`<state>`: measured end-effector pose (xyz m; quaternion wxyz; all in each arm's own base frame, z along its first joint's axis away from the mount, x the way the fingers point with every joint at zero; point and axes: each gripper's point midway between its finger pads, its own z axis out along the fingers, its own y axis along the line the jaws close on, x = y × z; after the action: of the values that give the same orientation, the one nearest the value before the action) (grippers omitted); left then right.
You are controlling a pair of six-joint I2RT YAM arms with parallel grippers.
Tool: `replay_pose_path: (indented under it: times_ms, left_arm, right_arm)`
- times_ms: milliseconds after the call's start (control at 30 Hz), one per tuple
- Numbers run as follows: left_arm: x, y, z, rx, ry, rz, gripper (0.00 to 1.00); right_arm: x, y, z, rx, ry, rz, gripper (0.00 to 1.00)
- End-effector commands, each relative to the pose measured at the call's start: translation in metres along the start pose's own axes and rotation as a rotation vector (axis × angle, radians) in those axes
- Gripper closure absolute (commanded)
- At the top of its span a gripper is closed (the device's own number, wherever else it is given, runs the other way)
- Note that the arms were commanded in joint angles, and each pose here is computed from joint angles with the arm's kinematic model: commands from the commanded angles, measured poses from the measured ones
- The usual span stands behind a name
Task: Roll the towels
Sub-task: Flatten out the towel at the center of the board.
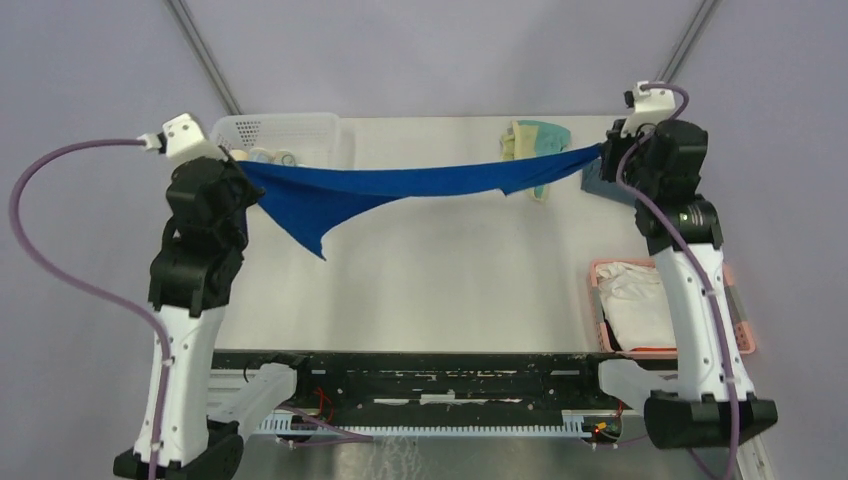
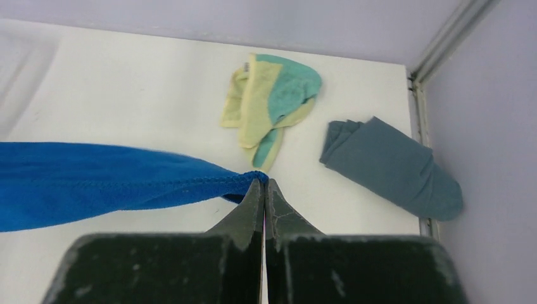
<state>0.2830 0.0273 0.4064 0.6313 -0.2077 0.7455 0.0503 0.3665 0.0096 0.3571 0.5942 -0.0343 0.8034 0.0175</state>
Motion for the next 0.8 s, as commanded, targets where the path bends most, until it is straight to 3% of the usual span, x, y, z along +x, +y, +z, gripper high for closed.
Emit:
replay_pose_path:
  times_ms: [0, 167, 300, 567, 767]
  left_arm:
    - [-0.015, 0.043, -0.04, -0.109, -0.089, -0.038, 0.97]
    - [-0.012, 0.073, -0.073, -0.158, -0.122, -0.061, 0.97]
    - [0.016, 0.067, -0.06, -0.148, -0.038, -0.02, 0.97]
    - [0.159, 0.044, 0.033, -0.178, 0.274, 0.131, 0.97]
    - [0.217, 0.012, 0.1, -0.131, 0.4, 0.161, 0.97]
  right_arm:
    - [-0.016, 0.021, -0.052, -0.024, -0.162, -0.091, 1.0]
    - [-0.003, 0.023, -0.088, -0.026, -0.235, -0.124, 1.0]
    - [0.023, 0.03, -0.069, -0.063, -0.155, -0.093, 1.0]
    - [0.113, 0.022, 0.037, 0.004, 0.131, -0.051, 1.0]
    - [0.144, 0.003, 0.112, 0.089, 0.189, -0.101, 0.99]
